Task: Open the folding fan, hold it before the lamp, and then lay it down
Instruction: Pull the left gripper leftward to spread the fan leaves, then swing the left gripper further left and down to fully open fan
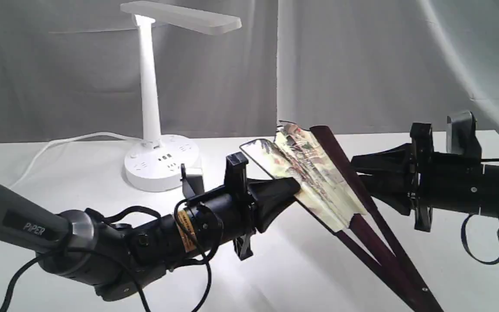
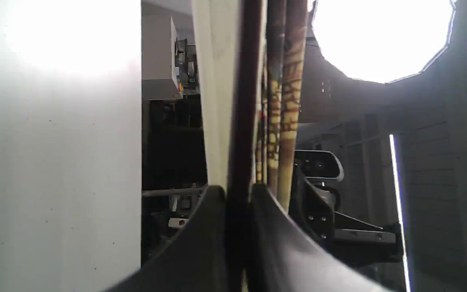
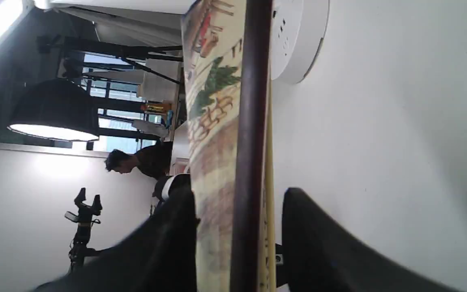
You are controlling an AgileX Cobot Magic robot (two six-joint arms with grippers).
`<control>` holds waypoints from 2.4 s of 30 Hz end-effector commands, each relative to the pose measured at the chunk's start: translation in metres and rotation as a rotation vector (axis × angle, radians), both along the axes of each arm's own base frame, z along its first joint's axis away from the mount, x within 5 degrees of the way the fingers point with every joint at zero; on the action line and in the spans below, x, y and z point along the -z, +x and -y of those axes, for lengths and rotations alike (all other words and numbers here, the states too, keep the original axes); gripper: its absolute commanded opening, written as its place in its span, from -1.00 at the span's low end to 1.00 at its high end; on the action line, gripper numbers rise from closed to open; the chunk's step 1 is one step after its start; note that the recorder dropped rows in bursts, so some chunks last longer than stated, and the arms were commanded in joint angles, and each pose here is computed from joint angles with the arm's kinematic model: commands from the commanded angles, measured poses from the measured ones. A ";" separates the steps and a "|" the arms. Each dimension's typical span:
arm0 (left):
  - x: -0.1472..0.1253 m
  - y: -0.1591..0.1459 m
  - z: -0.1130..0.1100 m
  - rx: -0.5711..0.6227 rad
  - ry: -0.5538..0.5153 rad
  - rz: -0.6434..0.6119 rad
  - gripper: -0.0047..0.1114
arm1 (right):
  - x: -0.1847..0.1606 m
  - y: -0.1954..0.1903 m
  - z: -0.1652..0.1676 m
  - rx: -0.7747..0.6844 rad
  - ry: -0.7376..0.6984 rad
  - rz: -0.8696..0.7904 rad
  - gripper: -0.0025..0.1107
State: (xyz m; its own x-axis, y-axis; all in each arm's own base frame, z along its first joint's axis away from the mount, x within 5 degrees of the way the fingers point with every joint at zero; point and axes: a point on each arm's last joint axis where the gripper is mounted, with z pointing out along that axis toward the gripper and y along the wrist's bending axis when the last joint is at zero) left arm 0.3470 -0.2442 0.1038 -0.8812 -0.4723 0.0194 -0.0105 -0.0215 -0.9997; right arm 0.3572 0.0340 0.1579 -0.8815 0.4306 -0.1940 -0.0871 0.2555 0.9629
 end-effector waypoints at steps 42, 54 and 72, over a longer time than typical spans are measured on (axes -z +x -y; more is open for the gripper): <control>0.004 -0.003 -0.029 -0.135 0.017 0.010 -0.92 | -0.007 0.016 -0.001 0.028 -0.105 0.087 -0.96; -0.022 0.000 -0.036 -0.231 -0.044 0.033 -0.92 | -0.011 0.014 0.063 0.181 -0.040 0.058 -0.96; -0.032 -0.028 -0.030 -0.483 -0.090 -0.020 -0.92 | -0.014 0.003 0.122 0.321 -0.014 0.068 -0.96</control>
